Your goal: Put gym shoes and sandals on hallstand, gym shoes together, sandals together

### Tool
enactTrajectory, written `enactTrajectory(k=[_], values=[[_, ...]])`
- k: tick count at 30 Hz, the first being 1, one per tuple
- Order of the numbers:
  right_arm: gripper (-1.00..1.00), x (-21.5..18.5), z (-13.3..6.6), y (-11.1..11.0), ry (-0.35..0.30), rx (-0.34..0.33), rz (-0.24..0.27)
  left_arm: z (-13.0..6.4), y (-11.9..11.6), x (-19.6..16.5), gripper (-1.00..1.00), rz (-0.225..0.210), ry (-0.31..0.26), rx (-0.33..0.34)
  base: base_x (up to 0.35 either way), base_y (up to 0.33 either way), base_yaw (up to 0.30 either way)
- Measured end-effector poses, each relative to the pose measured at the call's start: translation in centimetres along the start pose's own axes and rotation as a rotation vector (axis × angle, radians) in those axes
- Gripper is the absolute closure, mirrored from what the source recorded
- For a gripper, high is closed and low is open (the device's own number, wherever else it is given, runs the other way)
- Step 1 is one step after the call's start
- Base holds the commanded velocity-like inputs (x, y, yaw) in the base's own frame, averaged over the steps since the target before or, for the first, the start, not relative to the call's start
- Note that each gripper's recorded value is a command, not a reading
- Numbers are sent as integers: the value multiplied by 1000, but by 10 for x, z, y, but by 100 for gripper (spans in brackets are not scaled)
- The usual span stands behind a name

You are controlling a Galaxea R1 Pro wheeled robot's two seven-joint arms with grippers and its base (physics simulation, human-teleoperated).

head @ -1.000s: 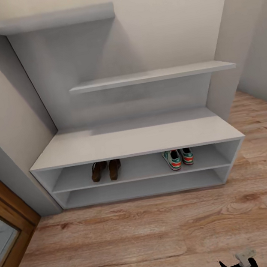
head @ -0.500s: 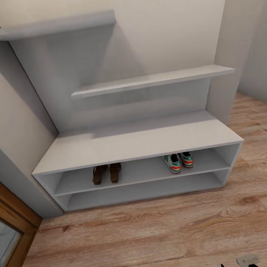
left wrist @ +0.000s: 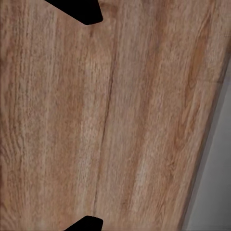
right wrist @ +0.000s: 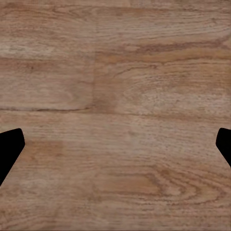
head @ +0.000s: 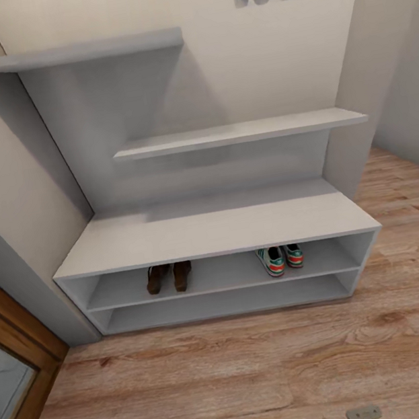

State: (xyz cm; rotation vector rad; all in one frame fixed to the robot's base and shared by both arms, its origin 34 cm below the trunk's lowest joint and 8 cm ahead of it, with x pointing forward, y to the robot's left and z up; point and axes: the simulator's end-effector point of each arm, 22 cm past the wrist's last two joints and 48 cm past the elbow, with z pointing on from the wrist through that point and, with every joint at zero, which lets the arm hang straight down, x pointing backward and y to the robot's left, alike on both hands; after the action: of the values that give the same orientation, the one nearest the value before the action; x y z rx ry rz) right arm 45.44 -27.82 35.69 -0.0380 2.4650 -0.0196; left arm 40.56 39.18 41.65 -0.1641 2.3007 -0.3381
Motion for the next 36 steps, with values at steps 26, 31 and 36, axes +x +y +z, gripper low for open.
enactTrajectory(k=[26,31,36], values=[[-100,-3,-3,2,0,-2,1,-3,2,-6,-100,-13,-12,-13,0,0,0],[-100,-3,-3,2,0,-3,1,-3,3,-6,-100,-14,-13,-14,0,0,0],[-100,-3,-3,2,0,-2,1,-3,3,-6,-100,-17,-15,-16,0,0,0]])
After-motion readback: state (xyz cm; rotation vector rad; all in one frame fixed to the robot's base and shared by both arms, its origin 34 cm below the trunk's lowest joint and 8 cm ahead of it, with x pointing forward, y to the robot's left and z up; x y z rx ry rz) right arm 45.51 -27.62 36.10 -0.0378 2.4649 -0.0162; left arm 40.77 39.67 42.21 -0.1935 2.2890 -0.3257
